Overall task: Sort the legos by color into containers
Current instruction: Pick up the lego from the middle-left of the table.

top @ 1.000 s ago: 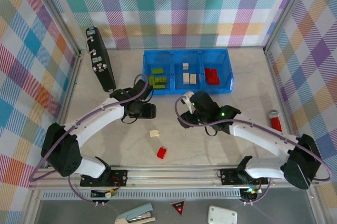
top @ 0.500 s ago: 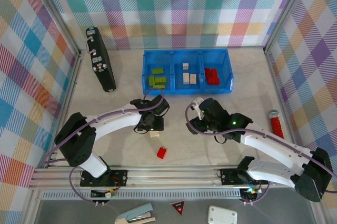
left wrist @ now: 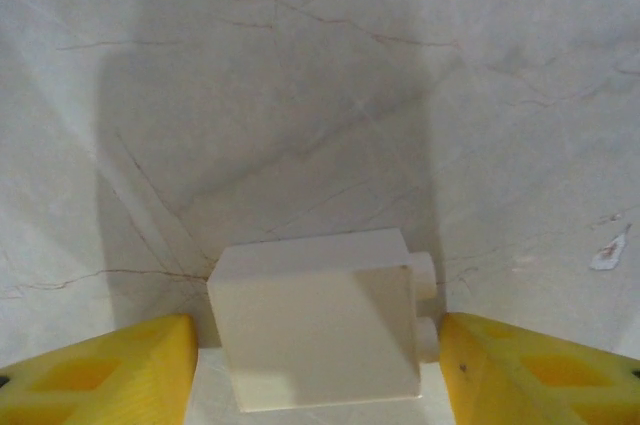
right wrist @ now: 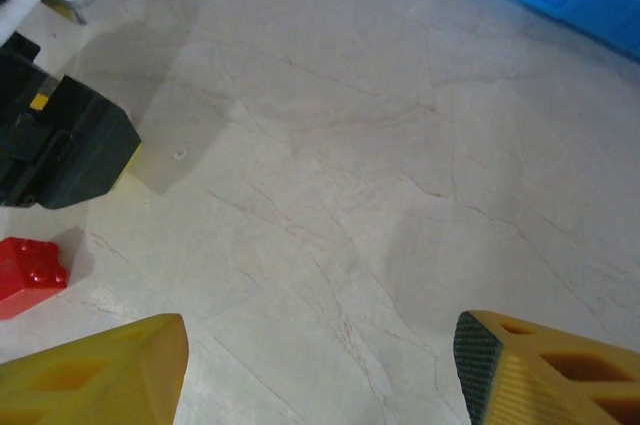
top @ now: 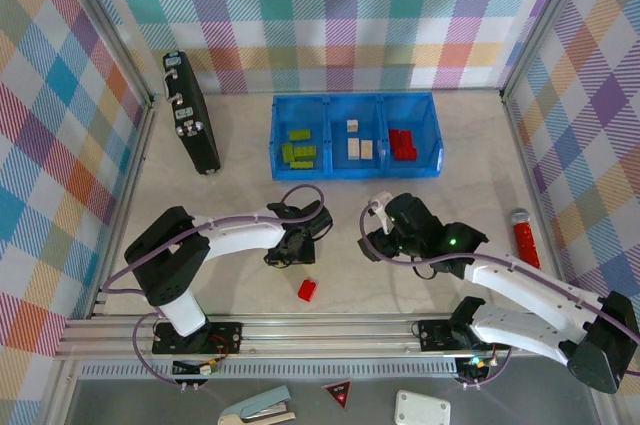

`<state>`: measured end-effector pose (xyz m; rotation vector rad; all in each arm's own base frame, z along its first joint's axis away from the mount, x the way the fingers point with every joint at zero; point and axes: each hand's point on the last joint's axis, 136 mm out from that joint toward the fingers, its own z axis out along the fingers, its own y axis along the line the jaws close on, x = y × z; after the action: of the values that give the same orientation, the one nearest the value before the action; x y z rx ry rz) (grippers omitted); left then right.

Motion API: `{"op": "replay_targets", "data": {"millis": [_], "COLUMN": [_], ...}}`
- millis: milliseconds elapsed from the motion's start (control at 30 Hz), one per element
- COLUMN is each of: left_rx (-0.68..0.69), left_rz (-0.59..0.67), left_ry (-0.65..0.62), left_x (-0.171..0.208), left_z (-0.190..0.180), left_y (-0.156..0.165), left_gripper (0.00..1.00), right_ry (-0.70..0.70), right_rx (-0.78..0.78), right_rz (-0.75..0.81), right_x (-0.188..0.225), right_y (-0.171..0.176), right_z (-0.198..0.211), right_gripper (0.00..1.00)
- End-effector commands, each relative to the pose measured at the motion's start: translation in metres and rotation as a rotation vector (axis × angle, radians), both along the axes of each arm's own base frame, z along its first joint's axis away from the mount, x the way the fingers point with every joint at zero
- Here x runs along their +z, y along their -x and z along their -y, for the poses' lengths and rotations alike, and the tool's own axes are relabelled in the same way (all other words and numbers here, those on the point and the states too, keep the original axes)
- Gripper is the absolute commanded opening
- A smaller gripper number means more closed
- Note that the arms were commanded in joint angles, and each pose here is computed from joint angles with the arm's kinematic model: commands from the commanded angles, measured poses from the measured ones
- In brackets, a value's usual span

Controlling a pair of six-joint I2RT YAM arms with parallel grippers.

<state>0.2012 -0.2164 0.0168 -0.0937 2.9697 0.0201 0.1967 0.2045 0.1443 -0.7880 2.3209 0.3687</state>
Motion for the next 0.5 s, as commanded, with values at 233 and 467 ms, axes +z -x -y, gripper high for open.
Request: {"op": "replay_targets", "data": {"millis": [233, 467], "left_rx": [0.003, -0.007], "left_rz": [-0.002, 0.017], "left_ry": [-0.032, -0.044], "left_x": [-0.0101, -0.0062], "left_z": [-0.0031, -0.0052], "left_y": [0.0054, 0.0028], "left_gripper": [0.57, 0.56], "right_ry": [-0.023, -0.029], "right_rx": [0.007, -0.002], "right_rz": [-0.036, -0.046], "right_x": [-0.0079, -0.0109], "right_y": [0.004, 0.004], "right_z": [-0.0051, -0.0057], "right_gripper": [0.72, 0.71]}}
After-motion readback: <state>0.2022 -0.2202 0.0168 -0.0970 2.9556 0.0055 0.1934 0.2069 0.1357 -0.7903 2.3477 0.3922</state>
